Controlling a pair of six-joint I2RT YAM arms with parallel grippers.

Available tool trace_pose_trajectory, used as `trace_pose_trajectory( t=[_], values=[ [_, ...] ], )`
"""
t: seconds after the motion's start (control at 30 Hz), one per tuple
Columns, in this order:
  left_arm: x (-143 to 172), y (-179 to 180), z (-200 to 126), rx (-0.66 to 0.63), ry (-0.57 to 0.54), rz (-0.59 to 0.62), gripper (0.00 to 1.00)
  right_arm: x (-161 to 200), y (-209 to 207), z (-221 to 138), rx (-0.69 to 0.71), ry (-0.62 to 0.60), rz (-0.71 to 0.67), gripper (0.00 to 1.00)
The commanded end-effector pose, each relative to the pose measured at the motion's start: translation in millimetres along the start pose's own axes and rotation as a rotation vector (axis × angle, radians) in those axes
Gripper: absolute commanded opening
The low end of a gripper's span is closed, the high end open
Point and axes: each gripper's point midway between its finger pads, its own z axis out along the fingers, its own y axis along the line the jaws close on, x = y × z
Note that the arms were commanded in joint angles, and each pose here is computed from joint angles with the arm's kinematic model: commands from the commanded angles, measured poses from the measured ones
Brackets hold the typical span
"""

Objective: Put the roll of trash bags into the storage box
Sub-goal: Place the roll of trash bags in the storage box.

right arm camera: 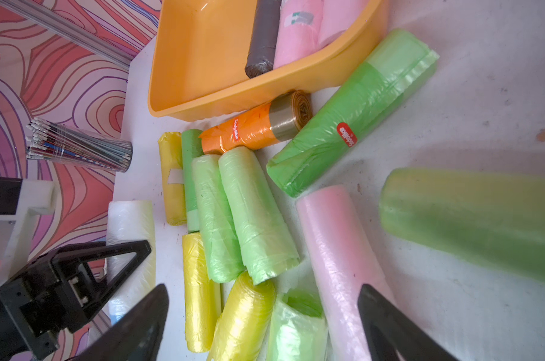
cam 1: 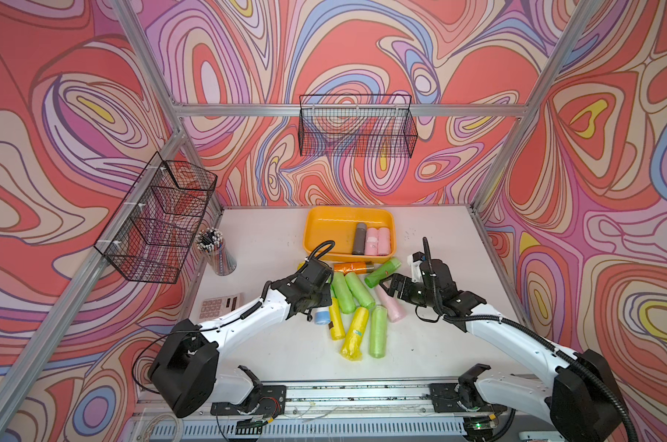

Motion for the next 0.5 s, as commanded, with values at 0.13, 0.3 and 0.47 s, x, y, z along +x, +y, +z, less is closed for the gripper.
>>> trace_pose_trajectory(
  t=[0.13, 0.3, 0.47],
  values=[
    [-15.0, -21.3, 1.3, 0.047, -0.02, 0.014, 0.0, 2.4, -2.4, -0.1, -0.008, -0.005, 0.005, 0.96],
    [-20.2, -31.5, 7.0, 0.062, -0.007, 0.027, 0.0, 3.9, -2.9, -1.3, -0.013, -0.01, 0.007, 0.97],
    [-25.8, -43.0, 10.3, 0.089, -0.003, 0.026, 0.0, 9.6, -6.5, 0.4, -0.019, -0.002, 0.021, 0.97]
  ],
)
